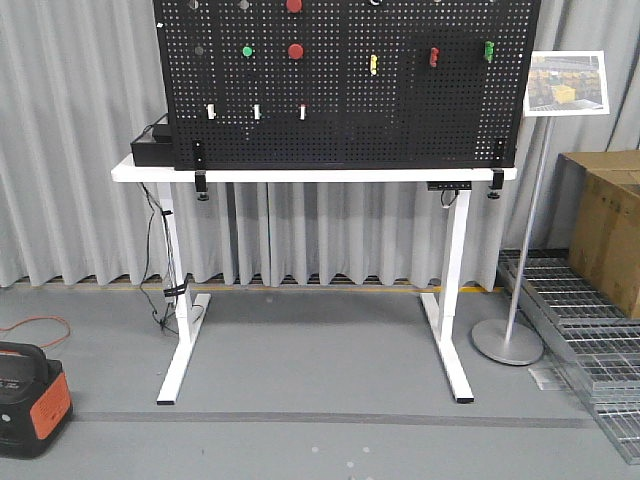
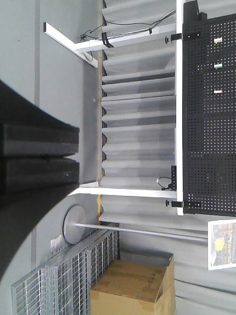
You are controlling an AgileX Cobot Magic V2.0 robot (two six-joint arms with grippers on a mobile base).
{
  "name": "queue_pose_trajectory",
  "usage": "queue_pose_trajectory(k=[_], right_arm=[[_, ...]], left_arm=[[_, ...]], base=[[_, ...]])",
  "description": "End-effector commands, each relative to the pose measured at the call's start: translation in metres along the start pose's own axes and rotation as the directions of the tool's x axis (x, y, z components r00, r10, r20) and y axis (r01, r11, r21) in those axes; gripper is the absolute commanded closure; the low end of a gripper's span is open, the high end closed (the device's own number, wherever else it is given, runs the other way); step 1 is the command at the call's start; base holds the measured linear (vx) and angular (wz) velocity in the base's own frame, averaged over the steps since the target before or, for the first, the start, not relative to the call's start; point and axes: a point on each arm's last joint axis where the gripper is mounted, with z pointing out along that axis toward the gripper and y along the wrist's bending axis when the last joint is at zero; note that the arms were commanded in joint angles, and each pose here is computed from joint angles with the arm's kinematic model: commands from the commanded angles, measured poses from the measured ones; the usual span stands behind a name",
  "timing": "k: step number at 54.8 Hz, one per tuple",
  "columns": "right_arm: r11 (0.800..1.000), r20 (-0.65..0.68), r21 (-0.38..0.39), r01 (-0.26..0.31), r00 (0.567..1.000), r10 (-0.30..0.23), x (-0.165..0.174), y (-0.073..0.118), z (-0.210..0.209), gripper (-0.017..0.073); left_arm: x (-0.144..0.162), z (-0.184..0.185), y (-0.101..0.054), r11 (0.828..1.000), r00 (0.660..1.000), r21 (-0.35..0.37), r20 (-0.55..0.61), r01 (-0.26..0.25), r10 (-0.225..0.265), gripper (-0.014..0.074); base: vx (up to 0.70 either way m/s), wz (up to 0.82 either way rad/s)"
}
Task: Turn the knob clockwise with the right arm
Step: 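Drive the base forward toward the black pegboard with both arms raised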
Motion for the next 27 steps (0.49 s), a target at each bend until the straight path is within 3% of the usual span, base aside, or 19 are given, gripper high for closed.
queue_pose_trajectory(k=[1, 27], right_arm=[[1.0, 0.085, 0.002, 0.009, 0.996, -0.009, -0.0055, 0.0002, -0.0009, 0.0564], [1.0, 0.085, 0.002, 0.009, 0.996, -0.009, -0.0055, 0.0002, -0.0009, 0.0564]], left_arm=[[0.0029, -0.001, -0.0016, 1.0, 0.998, -0.005, 0.061, 0.01, -0.01, 0.06], [0.0029, -0.001, -0.0016, 1.0, 0.998, -0.005, 0.061, 0.01, -0.01, 0.06]], base=[[0.0, 0.0], [0.0, 0.0]])
